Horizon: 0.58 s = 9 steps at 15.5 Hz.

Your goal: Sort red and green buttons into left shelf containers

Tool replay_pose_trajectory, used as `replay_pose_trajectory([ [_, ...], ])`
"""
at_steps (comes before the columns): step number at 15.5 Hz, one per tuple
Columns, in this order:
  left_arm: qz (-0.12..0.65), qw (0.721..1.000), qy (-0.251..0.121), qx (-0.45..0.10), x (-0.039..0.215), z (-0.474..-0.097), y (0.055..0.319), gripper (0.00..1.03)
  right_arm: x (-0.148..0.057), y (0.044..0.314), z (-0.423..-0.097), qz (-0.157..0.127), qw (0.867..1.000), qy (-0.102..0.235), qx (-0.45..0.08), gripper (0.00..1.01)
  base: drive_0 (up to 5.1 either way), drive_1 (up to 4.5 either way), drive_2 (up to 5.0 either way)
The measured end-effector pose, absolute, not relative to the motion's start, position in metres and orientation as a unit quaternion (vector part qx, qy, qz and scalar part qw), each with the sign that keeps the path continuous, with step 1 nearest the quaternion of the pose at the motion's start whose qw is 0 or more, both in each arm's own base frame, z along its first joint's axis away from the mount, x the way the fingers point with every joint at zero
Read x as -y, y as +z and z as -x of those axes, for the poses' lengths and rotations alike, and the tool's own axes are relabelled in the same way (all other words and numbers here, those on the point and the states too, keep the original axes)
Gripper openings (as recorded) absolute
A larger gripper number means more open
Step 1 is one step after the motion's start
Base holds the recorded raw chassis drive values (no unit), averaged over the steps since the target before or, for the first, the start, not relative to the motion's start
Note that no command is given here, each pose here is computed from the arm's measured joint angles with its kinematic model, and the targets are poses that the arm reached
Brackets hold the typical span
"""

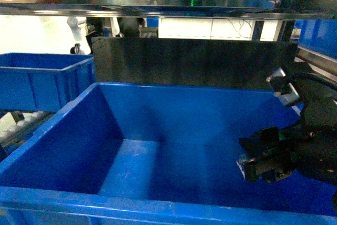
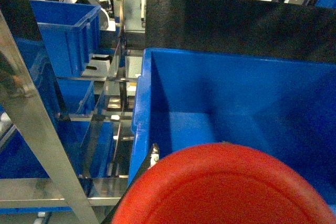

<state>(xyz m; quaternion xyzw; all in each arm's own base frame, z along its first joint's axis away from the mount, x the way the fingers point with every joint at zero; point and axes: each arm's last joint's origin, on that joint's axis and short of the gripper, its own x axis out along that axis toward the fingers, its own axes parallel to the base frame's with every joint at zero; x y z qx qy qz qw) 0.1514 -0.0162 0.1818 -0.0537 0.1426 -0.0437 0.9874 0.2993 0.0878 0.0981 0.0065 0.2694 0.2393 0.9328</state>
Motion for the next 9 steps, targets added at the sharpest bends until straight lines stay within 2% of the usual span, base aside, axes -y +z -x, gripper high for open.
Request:
replay_pose_trajectory([
  [2, 0.054, 0.987, -0.044, -0.143, 0.016, -0.151, 0.182, 0.25, -0.09, 0.088, -0.307, 0.001, 0.922, 0.247, -0.299, 0.33, 0.0, 0.0, 0.0],
  [3, 0.054, 0.987, -0.044, -0.143, 0.016, -0.151, 0.182, 0.25, -0.091, 0.089, -0.31, 0.002, 0.921, 0.248, -0.3, 0.47, 0.0, 0.0, 0.0],
  [6, 0.054, 0.987, -0.044, -0.143, 0.016, -0.151, 0.182, 0.25, -0.092, 0.097, -0.316, 0.003, 0.928, 0.248, -0.279, 0.8, 0.0, 0.0, 0.0],
  [8, 0.054, 0.987, -0.044, -0.142, 0.016, -0.151, 0.182, 0.25, -0.084, 0.107, -0.314, 0.008, 0.932, 0.246, -0.265, 1.0, 0.0, 0.0, 0.0],
  [9, 0.054, 0.987, -0.044, -0.143, 0.016, -0.151, 0.182, 0.25, -0.077, 0.116, -0.311, 0.01, 0.936, 0.245, -0.251, 0.98, 0.0, 0.0, 0.0],
])
